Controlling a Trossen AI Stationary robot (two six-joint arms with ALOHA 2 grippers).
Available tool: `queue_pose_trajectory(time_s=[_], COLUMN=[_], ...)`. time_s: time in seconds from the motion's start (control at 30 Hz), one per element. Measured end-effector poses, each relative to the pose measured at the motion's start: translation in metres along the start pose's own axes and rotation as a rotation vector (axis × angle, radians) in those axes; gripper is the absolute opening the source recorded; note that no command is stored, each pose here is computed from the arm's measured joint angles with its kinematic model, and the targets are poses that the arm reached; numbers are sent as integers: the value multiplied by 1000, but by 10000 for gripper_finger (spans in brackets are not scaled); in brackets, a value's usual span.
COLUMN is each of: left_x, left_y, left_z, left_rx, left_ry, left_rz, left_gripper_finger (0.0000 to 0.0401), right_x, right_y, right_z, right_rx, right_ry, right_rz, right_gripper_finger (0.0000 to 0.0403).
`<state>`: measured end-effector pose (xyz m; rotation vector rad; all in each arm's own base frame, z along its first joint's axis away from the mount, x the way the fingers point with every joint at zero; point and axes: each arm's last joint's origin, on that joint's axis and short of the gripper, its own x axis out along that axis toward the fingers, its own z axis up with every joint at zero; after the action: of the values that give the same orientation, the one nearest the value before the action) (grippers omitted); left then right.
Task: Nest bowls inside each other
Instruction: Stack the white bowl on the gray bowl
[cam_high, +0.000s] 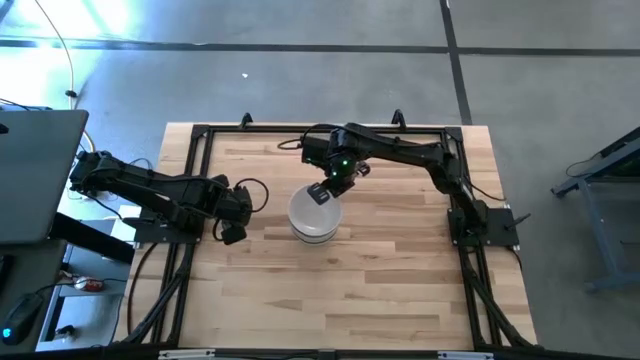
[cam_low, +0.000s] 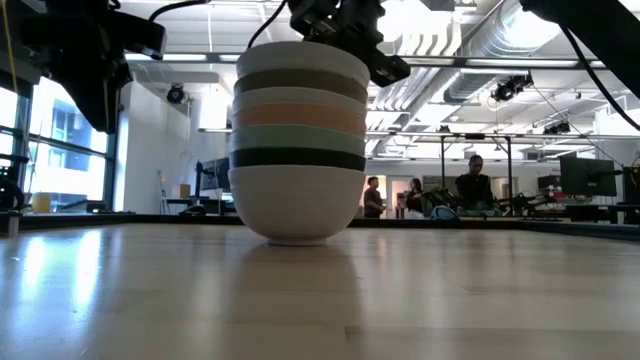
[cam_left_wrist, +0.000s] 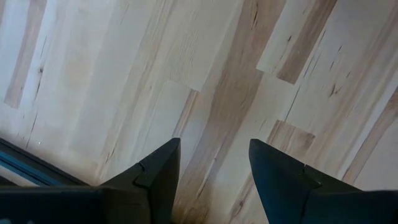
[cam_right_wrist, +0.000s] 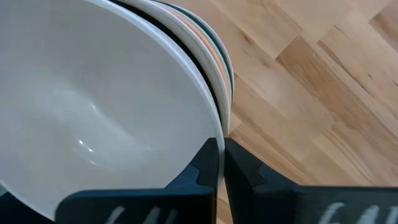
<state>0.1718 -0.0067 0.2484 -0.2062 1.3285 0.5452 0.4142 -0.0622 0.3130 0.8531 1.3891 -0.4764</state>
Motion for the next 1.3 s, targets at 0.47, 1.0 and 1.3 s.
queue_pose_trajectory(time_s=[0.47, 1.0, 1.3], left_x=[0, 0, 0], left_y=[0, -1, -1], left_z=[1, 1, 1], left_rx=[-8, -11, -10], left_ry=[-7, -3, -2], left_rz=[-5, -11, -11], left_gripper_finger=[181, 181, 181], right_x=[0, 0, 0], right_y=[-1, -1, -1], right_z=[-1, -1, -1], right_rx=[-13, -13, -13], right_ry=[0, -1, 2], right_rz=[-22, -23, -19], right_gripper_finger=[0, 0, 6])
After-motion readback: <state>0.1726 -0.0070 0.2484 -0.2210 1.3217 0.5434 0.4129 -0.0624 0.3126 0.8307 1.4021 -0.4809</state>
